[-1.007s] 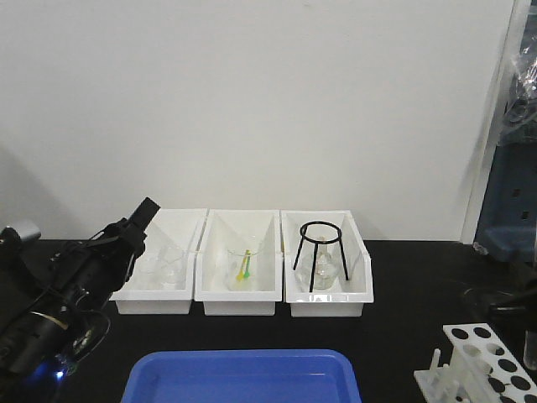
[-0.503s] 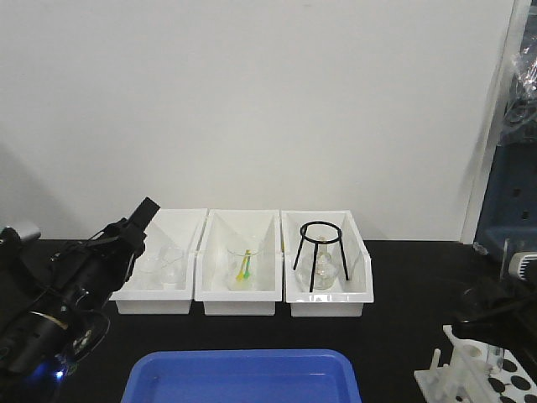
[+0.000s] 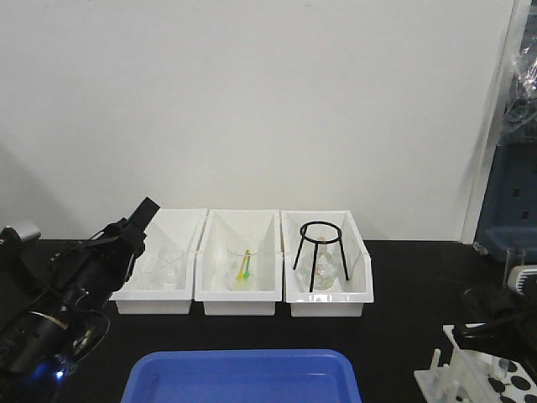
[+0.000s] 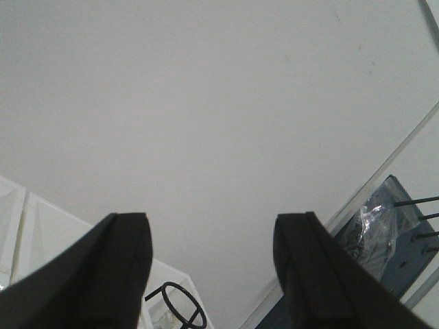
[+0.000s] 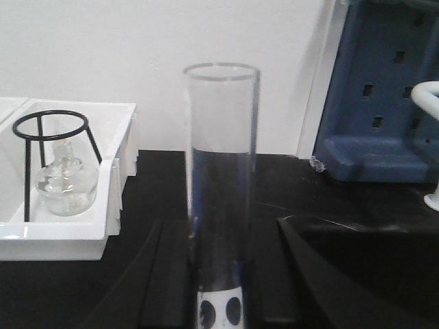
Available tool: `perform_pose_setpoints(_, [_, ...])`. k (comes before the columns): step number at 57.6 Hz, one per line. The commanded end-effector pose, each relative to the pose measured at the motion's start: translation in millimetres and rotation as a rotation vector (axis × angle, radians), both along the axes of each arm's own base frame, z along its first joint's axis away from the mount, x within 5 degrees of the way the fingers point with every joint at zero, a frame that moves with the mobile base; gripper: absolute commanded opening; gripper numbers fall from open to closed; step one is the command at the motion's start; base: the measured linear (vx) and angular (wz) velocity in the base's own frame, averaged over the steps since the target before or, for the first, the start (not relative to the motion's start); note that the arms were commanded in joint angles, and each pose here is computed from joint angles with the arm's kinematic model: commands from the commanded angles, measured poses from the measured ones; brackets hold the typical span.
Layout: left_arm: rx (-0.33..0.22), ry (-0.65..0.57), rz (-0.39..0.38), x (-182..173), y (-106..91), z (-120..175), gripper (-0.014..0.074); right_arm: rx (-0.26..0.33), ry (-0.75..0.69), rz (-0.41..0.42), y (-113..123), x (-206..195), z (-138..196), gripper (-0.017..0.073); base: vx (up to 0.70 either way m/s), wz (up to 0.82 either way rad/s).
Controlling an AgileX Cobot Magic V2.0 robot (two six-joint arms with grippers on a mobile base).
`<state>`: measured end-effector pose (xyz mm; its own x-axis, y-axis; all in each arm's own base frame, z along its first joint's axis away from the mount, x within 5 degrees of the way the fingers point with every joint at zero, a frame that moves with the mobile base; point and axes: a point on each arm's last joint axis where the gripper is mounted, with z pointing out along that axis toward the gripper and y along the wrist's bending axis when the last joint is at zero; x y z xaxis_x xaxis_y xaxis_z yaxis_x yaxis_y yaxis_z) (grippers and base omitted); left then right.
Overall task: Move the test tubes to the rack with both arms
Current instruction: 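Carry the tube with the right gripper above a hole in the white rack, then lower the tube into the rack hole and open the right gripper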
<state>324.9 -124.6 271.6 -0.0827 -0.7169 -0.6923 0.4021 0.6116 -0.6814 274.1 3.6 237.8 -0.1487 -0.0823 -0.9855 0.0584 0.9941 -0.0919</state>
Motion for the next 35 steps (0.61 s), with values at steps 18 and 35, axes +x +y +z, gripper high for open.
perform_pose_setpoints(18, [-0.052, -0.132, 0.002, -6.4, 1.4, 27.9, 0.0527, -0.004, -0.188, -0.004, -1.9, -2.3, 14.9, -0.0006, 0.00, 0.00])
perform_pose_setpoints(35, [-0.052, -0.132, 0.002, -6.4, 1.4, 27.9, 0.0527, -0.021, -0.144, 0.059, 4.0, 3.7, 2.4, -0.0006, 0.00, 0.00])
